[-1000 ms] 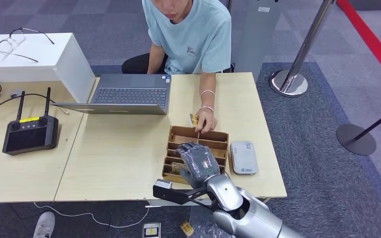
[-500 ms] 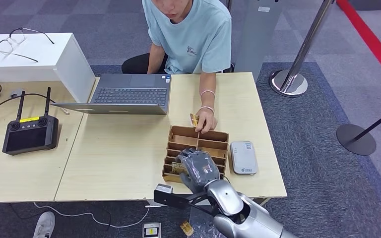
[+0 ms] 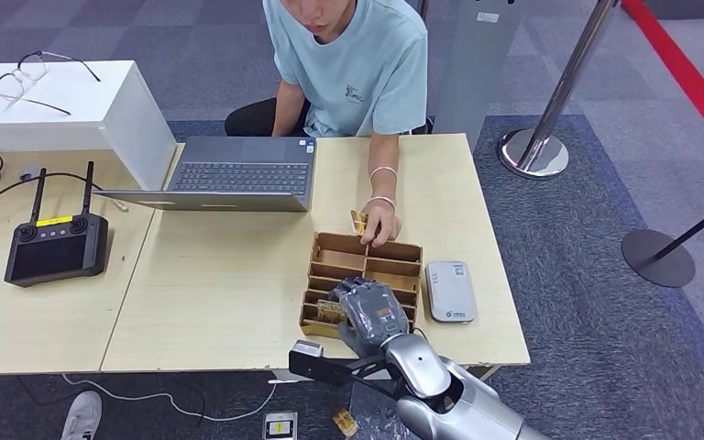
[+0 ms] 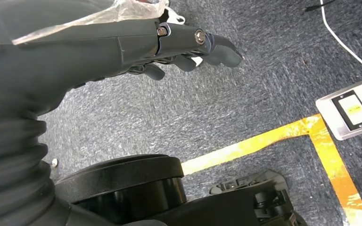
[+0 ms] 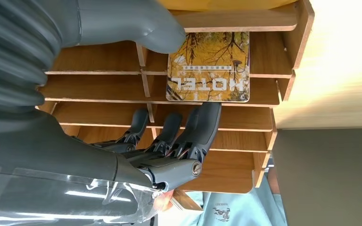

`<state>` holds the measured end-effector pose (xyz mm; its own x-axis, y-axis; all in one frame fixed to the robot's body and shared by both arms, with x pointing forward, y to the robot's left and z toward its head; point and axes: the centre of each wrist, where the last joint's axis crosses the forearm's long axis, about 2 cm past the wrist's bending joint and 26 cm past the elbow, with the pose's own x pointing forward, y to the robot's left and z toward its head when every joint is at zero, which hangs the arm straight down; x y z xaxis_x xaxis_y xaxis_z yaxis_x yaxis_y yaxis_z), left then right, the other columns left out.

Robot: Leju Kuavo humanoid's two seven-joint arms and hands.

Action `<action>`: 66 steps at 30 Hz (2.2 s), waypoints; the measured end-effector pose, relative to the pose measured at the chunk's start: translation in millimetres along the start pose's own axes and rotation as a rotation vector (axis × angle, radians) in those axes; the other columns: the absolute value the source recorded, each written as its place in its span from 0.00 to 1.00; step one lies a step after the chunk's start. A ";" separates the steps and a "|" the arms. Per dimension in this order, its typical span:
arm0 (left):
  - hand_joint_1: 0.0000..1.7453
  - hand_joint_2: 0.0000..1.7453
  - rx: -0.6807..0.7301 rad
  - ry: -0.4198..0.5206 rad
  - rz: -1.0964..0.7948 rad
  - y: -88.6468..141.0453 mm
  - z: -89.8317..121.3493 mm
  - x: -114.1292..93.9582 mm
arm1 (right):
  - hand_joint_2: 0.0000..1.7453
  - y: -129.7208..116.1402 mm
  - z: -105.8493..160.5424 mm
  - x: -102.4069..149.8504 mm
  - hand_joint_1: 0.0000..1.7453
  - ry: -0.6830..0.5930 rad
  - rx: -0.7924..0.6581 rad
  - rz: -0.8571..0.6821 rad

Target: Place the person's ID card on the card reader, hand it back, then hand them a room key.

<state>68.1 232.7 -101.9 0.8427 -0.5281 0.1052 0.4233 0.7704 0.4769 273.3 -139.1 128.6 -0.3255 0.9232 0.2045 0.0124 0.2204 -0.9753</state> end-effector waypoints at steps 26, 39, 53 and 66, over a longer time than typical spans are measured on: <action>0.00 1.00 -0.004 -0.006 -0.003 -2.7 1.7 2.1 | 1.00 -2.3 -3.2 -1.7 0.90 0.004 -0.011 -0.010; 0.00 1.00 -0.012 -0.005 0.002 -2.6 1.6 1.7 | 1.00 -4.8 -3.7 -2.2 1.00 0.010 -0.032 -0.029; 0.00 1.00 0.000 -0.021 0.006 -1.4 0.9 0.6 | 1.00 -63.9 -27.6 0.9 1.00 -0.016 -0.221 -0.057; 0.00 1.00 0.022 -0.050 -0.012 2.0 -1.0 -1.0 | 1.00 -124.3 -60.4 0.0 1.00 -0.045 -0.391 -0.059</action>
<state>68.4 235.2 -102.0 0.8198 -0.5546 0.1428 0.4251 0.7565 0.4970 328.9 -147.5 254.8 -0.3773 0.8925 0.2471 0.3486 0.3841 -0.8550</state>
